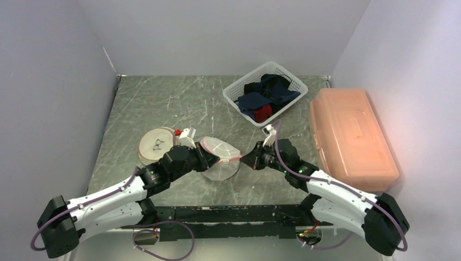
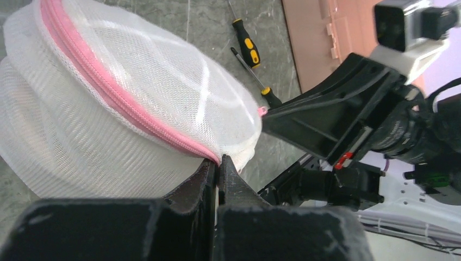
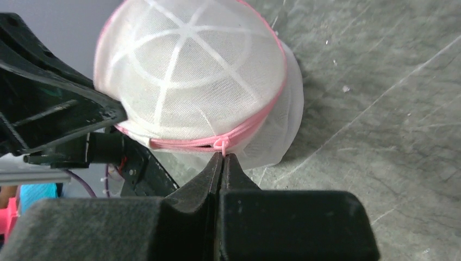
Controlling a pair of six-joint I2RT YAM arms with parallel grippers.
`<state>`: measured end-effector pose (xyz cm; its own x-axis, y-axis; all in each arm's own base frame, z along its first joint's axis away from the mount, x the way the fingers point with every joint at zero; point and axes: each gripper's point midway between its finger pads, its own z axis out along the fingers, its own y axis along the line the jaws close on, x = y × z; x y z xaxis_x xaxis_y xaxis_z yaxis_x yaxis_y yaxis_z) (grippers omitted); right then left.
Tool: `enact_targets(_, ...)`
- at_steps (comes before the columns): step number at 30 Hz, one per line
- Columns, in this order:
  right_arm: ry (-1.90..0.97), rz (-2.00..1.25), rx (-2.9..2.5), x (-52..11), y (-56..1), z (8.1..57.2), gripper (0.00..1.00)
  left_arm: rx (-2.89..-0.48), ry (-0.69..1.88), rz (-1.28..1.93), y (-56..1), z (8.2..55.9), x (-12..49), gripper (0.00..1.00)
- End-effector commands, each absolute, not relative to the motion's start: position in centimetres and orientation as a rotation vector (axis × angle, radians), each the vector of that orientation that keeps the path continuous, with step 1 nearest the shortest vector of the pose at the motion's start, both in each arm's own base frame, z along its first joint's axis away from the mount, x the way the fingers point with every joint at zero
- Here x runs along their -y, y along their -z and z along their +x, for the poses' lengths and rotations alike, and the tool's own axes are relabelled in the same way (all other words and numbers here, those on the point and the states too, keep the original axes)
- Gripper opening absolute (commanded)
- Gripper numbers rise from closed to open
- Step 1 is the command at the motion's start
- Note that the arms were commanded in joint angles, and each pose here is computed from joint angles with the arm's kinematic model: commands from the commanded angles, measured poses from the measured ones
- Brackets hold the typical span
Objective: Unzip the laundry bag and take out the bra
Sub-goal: Unzip the laundry bag at the center of the board.
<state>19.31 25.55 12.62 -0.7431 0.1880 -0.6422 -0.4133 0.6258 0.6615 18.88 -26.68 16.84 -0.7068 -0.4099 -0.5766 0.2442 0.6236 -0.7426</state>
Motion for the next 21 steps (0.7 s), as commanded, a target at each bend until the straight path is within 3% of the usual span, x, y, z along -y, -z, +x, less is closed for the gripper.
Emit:
enact_targets(1,-0.984,-0.135,-2.060,-23.9,-13.9,20.7,0.00,-2.045,1.097,-0.028,-19.1,19.0,27.1,0.03)
enact_targets(9,-0.986,-0.133,-1.925,-24.7,-17.6,19.9,0.00,-2.009,0.903,0.272,-24.9,20.7,27.9,0.03)
enact_targets(15,-0.897,-0.093,-1.917,-25.3,-17.7,19.4,0.00,-2.063,0.859,0.209,-22.9,21.7,27.5,0.04)
enact_targets(18,-0.866,-0.072,-1.945,-25.3,-16.6,19.4,0.00,-2.133,0.864,0.096,-19.9,21.5,26.4,0.18)
enact_targets(21,-0.850,-0.062,-1.963,-25.3,-15.8,19.4,0.00,-2.191,0.865,0.004,-17.3,20.8,25.3,0.41)
